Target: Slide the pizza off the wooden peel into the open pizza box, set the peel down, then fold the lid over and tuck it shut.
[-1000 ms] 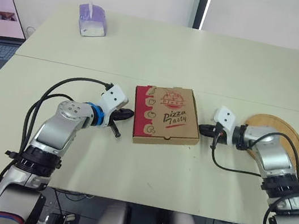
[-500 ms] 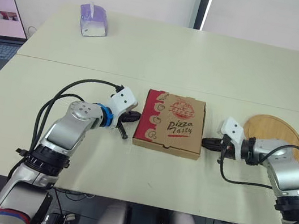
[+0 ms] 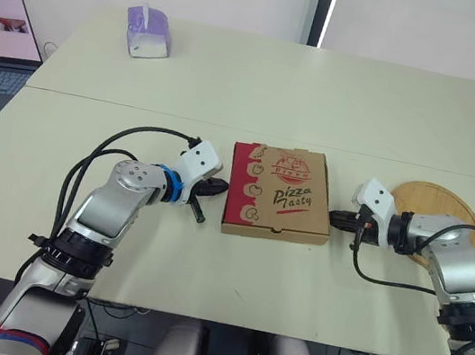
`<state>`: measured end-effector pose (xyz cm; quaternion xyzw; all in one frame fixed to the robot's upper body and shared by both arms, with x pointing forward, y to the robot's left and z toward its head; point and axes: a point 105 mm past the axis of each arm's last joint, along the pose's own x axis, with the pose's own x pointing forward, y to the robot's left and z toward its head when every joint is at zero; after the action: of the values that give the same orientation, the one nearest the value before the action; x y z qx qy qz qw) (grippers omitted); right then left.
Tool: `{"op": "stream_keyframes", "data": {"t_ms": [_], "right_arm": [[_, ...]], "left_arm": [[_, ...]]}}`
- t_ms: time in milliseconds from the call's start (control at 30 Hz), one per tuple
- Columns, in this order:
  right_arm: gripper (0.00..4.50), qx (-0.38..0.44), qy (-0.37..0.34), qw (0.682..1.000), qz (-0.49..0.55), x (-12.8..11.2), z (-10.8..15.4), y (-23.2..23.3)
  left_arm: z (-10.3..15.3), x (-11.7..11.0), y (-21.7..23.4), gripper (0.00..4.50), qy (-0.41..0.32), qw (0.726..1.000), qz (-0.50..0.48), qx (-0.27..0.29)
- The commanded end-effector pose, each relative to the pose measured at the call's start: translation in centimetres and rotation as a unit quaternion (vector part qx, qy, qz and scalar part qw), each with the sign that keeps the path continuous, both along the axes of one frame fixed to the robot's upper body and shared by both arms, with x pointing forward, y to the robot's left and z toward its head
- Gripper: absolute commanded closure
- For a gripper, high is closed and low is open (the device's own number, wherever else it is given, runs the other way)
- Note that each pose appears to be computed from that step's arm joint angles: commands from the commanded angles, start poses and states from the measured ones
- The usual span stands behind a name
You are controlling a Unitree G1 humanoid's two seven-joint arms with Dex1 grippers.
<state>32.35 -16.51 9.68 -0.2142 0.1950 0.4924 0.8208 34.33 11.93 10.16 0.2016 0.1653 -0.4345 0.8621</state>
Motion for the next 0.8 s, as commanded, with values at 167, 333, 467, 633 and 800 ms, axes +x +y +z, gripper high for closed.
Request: {"op": "stream_keyframes", "data": {"t_ms": [167,333,467,633,800], "right_arm": [[4.4,0.023,-0.021,0.998,0.045,-0.1,1.7,2.0],[4.4,0.022,-0.021,0.999,0.043,-0.1,1.6,1.9],[4.4,0.009,-0.024,0.999,0.03,0.2,1.6,1.1],[4.4,-0.009,-0.066,0.998,-0.001,0.9,2.9,-1.5],[3.15,0.027,-0.117,0.993,-0.017,0.9,8.1,-4.5]], "left_arm": [[0.8,-0.5,-1.5,4.5,-0.019,0.999,-0.034,-0.008],[0.8,-0.3,-1.4,4.5,-0.02,0.999,-0.031,-0.008],[0.8,-0.1,-0.7,4.5,-0.023,0.999,-0.022,-0.004],[2.5,0.7,3.0,4.5,-0.068,0.998,0.015,-0.003],[6.8,0.3,8.2,3.57,-0.118,0.99,0.045,-0.07]]}}
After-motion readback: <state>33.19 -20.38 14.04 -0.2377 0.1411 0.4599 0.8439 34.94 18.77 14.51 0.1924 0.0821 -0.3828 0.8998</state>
